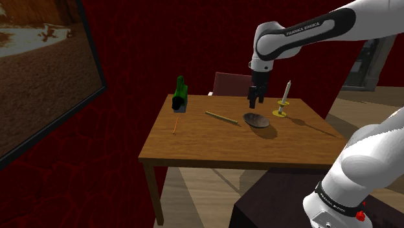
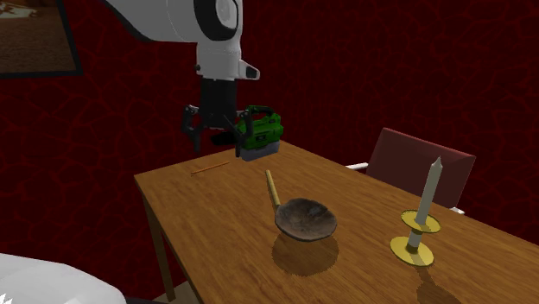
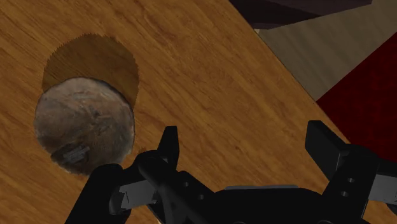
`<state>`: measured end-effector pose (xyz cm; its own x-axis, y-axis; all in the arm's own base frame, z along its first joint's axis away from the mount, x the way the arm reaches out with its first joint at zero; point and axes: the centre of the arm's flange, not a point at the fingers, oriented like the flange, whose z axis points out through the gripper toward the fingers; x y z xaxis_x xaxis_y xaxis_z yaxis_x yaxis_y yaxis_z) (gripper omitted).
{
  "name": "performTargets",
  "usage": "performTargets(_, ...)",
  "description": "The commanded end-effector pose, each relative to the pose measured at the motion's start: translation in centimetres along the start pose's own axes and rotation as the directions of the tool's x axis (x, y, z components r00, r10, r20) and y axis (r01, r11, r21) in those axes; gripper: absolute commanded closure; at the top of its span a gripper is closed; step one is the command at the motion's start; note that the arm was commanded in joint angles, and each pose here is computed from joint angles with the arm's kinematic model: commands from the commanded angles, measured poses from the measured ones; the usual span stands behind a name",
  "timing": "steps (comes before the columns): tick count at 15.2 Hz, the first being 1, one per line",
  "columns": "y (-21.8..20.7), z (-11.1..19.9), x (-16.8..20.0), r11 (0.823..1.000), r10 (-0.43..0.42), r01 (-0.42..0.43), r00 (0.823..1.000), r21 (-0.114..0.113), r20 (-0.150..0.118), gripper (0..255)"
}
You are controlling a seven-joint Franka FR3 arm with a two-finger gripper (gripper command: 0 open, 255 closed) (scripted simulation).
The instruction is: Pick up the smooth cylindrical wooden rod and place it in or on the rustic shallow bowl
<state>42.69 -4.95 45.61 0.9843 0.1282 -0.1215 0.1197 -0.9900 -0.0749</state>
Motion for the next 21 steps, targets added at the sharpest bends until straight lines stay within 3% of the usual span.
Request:
performTargets(1,1.1,1.4,2.1,1.0,-0.015,0.015,1.0,-0.002,0.0,0)
performTargets(21,10.5,12.7,24.0,0.988,-0.156,0.156,0.988,-0.014,0.004,0)
